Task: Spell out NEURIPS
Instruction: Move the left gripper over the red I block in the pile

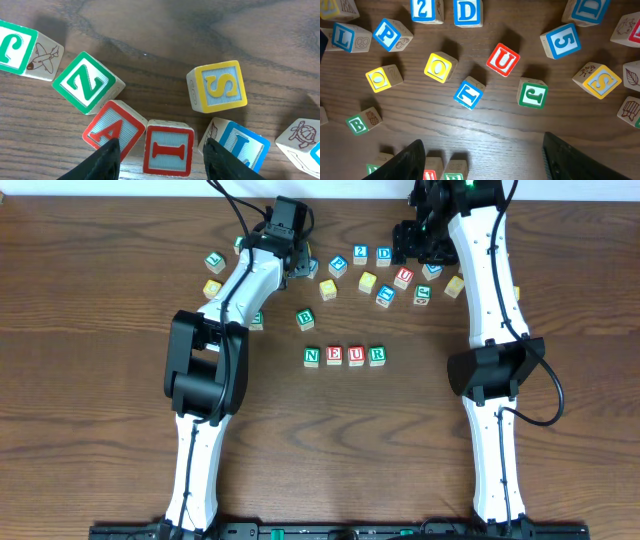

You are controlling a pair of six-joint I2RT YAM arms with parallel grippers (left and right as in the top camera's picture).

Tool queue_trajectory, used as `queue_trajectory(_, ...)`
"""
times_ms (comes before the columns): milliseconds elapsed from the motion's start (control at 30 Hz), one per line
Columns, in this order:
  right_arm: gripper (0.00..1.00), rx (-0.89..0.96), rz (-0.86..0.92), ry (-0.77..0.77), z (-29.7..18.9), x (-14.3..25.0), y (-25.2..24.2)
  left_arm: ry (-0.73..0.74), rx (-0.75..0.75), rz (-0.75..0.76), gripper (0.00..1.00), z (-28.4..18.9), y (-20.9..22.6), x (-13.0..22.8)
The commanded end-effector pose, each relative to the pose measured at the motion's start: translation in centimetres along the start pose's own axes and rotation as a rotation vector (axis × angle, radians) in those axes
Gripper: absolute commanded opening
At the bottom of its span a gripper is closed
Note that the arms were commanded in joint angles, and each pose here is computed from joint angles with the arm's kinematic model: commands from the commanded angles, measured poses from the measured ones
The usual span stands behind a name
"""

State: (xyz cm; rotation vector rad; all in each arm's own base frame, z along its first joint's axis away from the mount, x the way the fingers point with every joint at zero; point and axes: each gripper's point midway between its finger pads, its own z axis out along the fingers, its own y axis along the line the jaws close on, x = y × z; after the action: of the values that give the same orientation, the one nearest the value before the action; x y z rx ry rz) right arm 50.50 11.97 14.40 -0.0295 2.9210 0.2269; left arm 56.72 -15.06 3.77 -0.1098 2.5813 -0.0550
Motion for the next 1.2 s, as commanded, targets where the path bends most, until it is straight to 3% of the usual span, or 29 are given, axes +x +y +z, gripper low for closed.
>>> queue_trajectory(0,0.7,0.007,-0.017,-0.005,-0.2,0.0,0.0,0.01,-0.009,0.027,0.52,1.2,-0.6,0.7)
queue_trajectory(867,0.72,0.007,-0.025,-0.003,-0.2,0.0,0.0,0.027,-0.008,0.097,0.53,0.6,-2.0,1.5)
queue_trajectory(1167,0.72,0.008,-0.031,0.0,-0.2,0.1,0.0,-0.038,-0.166,0.074,0.53,0.3,1.9,-0.5)
